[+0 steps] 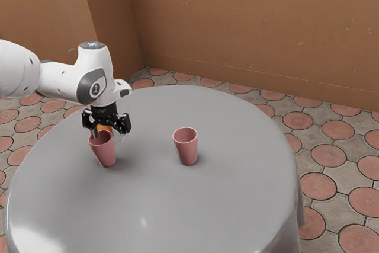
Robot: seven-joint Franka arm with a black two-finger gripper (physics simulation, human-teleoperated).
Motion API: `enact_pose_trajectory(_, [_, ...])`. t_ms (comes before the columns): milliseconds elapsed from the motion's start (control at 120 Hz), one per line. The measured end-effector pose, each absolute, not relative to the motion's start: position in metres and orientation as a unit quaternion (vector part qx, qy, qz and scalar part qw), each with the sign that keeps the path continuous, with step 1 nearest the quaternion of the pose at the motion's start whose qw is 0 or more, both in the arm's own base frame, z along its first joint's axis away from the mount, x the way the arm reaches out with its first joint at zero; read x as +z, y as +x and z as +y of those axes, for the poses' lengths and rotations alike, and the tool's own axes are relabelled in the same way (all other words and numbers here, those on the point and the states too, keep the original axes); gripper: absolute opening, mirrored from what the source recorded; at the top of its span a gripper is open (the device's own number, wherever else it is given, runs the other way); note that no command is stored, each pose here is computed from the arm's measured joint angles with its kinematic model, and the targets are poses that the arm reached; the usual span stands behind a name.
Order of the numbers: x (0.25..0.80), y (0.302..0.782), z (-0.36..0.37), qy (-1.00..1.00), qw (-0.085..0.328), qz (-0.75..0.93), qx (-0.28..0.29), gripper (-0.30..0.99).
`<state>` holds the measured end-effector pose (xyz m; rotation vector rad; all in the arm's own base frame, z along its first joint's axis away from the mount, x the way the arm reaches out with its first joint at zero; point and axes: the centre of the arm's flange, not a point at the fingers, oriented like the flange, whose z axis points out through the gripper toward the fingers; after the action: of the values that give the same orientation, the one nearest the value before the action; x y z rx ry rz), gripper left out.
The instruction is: Place the left cup onto the right cup
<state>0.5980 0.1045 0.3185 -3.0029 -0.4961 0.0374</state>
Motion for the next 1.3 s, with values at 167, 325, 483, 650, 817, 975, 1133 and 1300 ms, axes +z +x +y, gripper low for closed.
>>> enact_pose_trajectory(167, [0.309, 0.599, 0.104, -0.985, 0.050, -0.164, 0.012, 0.69])
enact_pose_trajectory(325, [0.305, 0.596, 0.104, -0.985, 0.050, -0.166, 0.014, 0.66])
enact_pose_trajectory(483, [0.307, 0.597, 0.104, -0.985, 0.049, -0.167, 0.012, 0.27])
enact_pose_trajectory(650, [0.307, 0.597, 0.104, -0.985, 0.050, -0.166, 0.011, 0.05])
enact_pose_trajectory(817, [0.309, 0.597, 0.104, -0.985, 0.050, -0.167, 0.009, -0.04])
enact_pose_trajectory(975, [0.324, 0.598, 0.099, -0.985, 0.048, -0.164, 0.000, -0.07])
enact_pose_trajectory(1133, [0.354, 0.597, 0.081, -0.987, 0.043, -0.153, -0.010, -0.08])
enact_pose_trajectory(1300, [0.396, 0.597, 0.048, -0.990, 0.048, -0.128, -0.021, -0.09])
